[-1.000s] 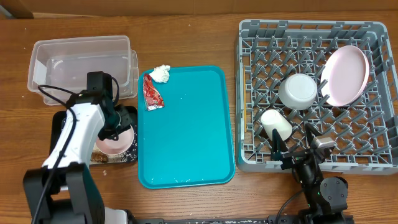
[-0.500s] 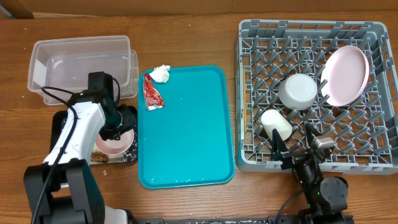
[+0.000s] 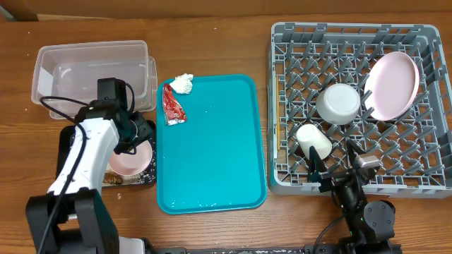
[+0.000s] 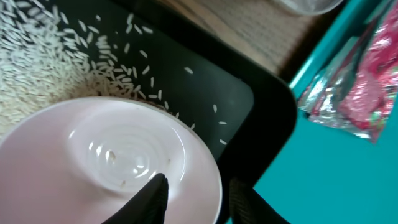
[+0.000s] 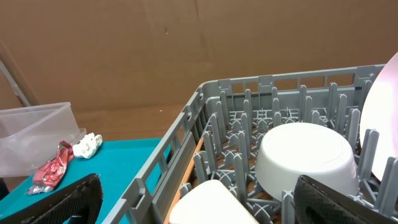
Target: Sort waste into correct bins and load items into the dishwasher
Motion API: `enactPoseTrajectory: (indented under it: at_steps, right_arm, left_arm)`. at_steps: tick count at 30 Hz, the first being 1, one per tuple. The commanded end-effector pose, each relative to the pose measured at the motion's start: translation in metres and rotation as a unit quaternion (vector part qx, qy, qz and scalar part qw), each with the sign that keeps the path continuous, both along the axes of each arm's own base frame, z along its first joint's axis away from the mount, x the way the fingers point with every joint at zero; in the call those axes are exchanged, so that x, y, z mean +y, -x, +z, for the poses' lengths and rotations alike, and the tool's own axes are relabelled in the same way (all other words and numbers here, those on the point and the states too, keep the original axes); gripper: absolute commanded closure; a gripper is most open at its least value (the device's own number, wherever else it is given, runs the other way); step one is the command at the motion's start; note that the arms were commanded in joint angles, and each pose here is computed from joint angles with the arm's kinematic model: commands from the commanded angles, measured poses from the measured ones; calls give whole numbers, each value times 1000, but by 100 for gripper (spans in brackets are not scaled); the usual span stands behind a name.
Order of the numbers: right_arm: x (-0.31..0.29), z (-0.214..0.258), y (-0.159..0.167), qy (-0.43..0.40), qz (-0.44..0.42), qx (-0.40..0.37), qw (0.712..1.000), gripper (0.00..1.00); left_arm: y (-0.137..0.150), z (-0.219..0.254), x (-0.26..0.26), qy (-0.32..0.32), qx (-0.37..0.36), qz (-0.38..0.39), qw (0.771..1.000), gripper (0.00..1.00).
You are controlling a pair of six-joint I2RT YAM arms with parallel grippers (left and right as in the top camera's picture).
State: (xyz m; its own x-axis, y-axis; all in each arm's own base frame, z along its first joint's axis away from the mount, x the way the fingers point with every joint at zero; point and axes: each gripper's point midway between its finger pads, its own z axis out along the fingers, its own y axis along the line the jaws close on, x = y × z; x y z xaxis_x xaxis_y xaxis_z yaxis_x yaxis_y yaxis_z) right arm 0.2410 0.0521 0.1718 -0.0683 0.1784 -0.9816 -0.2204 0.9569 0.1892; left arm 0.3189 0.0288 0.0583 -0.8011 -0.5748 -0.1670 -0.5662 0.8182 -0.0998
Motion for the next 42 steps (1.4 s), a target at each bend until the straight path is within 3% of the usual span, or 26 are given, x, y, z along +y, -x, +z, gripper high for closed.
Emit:
enactPoseTrajectory:
  at_steps: [1,17,24,28,30,32,42]
  right_arm:
    - [-2,-2,0,2,-4,-1,1000,0]
    - [-2,-2,0,2,-4,-1,1000,0]
    - [-2,-2,0,2,-4,-1,1000,0]
    - [-2,-2,0,2,-4,-1,1000,0]
    - [-2,-2,0,2,-4,-1,1000,0]
    - [-2,-2,0,2,-4,-1,1000,0]
    - [-2,-2,0,2,-4,-1,1000,0]
  left_arm:
    - [6,-21,-1,-10,36,2,999,68]
    - [12,-28,-4,-8,57,10,998,80]
    - [18,-28,14,-66,69,13,995,76]
    - [16,-27,12,-76,65,6,995,85]
    - [16,-27,8,-73,66,2,995,95]
    - [17,-24,6,-71,68,-1,995,96]
    - [16,65,0,-59,27,-23,998,96]
